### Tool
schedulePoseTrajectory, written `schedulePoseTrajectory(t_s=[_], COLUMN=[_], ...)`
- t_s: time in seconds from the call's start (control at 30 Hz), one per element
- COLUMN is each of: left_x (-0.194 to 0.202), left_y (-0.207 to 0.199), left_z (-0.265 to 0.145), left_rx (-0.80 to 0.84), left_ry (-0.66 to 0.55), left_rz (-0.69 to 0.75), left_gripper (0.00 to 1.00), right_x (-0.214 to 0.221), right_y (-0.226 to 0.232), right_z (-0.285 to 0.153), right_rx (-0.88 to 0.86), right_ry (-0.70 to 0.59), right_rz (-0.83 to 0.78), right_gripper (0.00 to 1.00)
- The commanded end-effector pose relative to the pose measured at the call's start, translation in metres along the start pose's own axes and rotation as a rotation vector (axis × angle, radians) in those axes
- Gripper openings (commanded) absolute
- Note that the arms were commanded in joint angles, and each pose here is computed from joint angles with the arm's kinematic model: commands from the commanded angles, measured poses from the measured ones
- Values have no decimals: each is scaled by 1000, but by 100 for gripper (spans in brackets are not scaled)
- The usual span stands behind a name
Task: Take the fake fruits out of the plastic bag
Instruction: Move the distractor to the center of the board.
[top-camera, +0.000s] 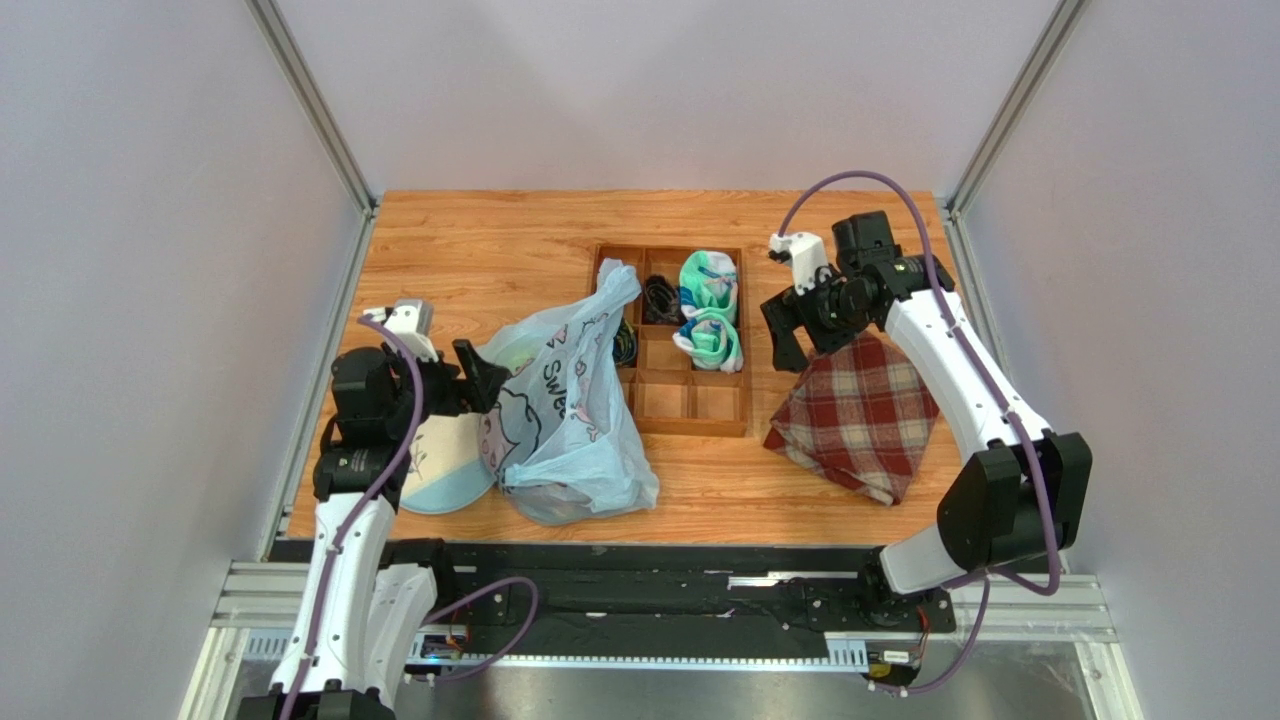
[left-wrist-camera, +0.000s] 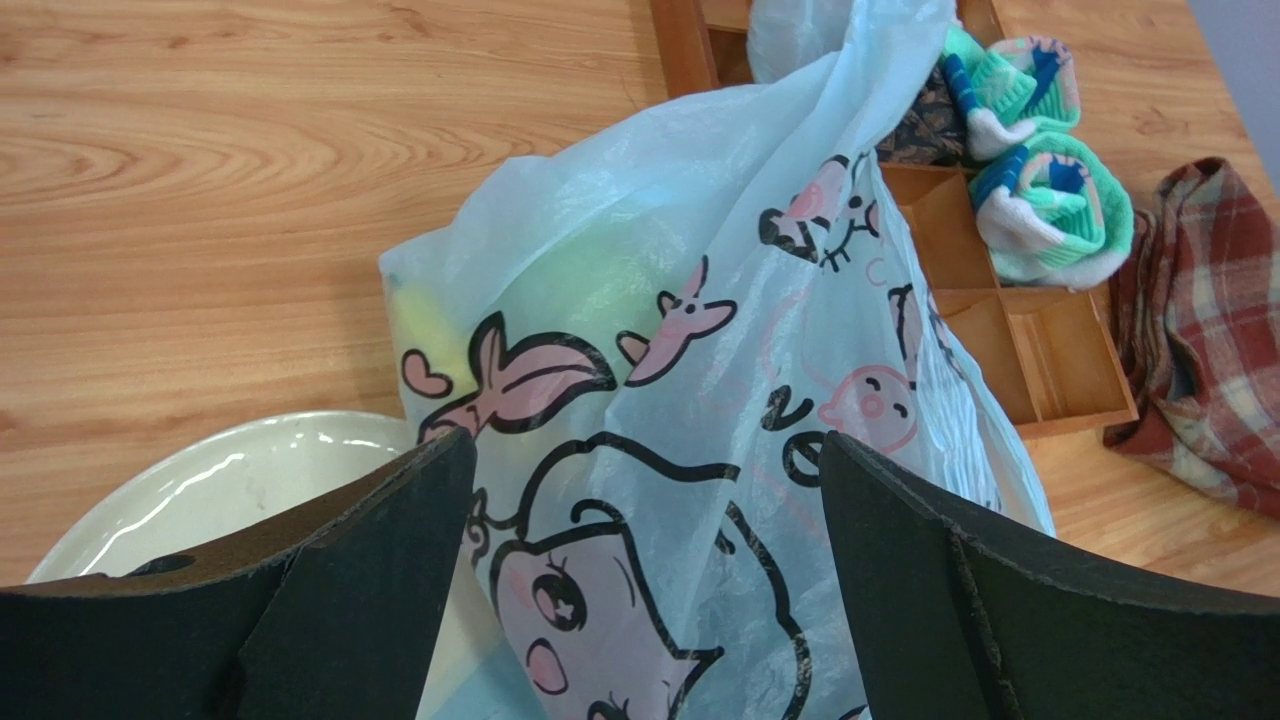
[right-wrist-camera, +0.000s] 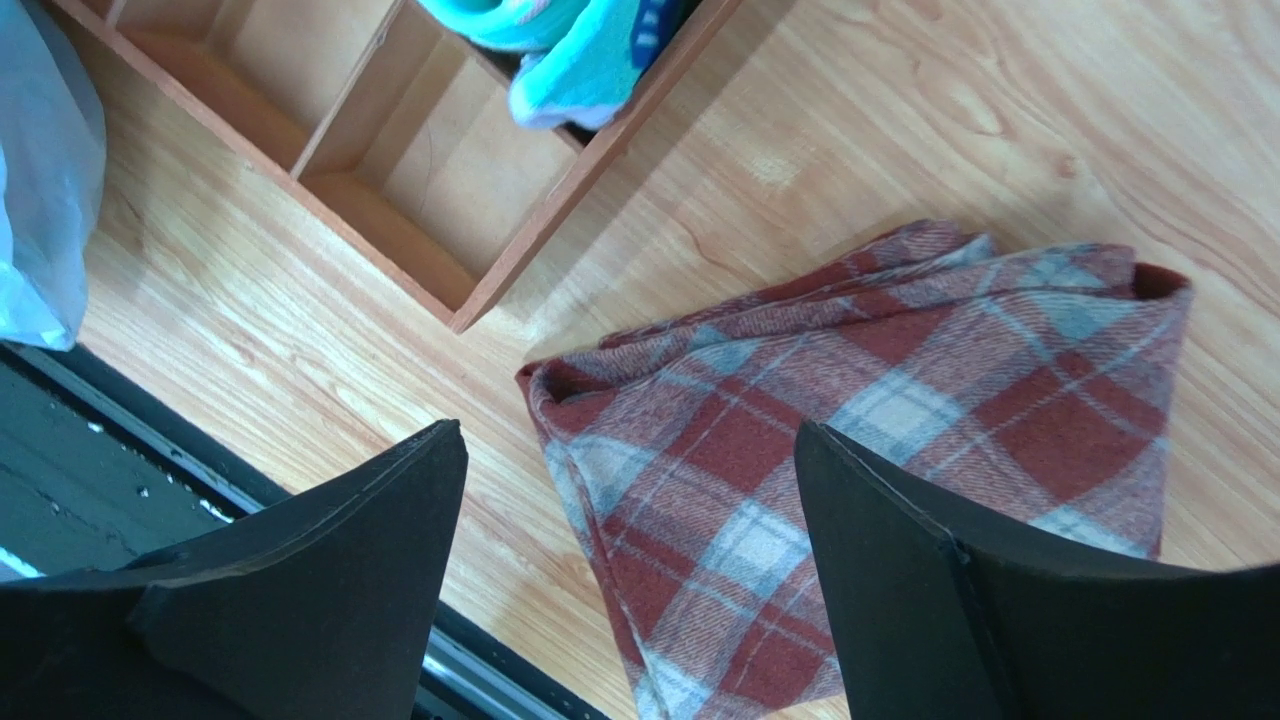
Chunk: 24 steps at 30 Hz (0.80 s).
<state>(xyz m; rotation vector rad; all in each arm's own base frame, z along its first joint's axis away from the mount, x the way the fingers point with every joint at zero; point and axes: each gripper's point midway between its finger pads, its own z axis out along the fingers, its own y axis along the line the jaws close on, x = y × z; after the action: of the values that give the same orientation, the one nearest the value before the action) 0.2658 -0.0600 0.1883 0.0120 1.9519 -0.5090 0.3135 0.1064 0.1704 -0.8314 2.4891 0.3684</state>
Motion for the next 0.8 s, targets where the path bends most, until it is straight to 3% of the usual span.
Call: schedulePoseTrajectory(t_s=[0.0,0.27,0.43,0.6,0.77], left_x=[-12,-18,-14,-13,-19], left_y=[2,10,13,16,24], left_z=[-7,-8,-9,-11,-10], left_rx=[2,-22,-33,-45,-74], left_ry=[-75,-90,-87,-79,-64], left_rz=[-26,-34,-43,-52,-72], left_gripper=[93,92,91,91,90], right_x=[13,-17,-10,1,-14], right_y=[-15,3,20,15,-23], right_z=[16,46,77,107,125], right_rx=[26,-74,-92,-10,128], right_ry=[95,92,158,234,233], right_rz=[0,18,38,59,98], right_gripper=[82,80,82,85,84])
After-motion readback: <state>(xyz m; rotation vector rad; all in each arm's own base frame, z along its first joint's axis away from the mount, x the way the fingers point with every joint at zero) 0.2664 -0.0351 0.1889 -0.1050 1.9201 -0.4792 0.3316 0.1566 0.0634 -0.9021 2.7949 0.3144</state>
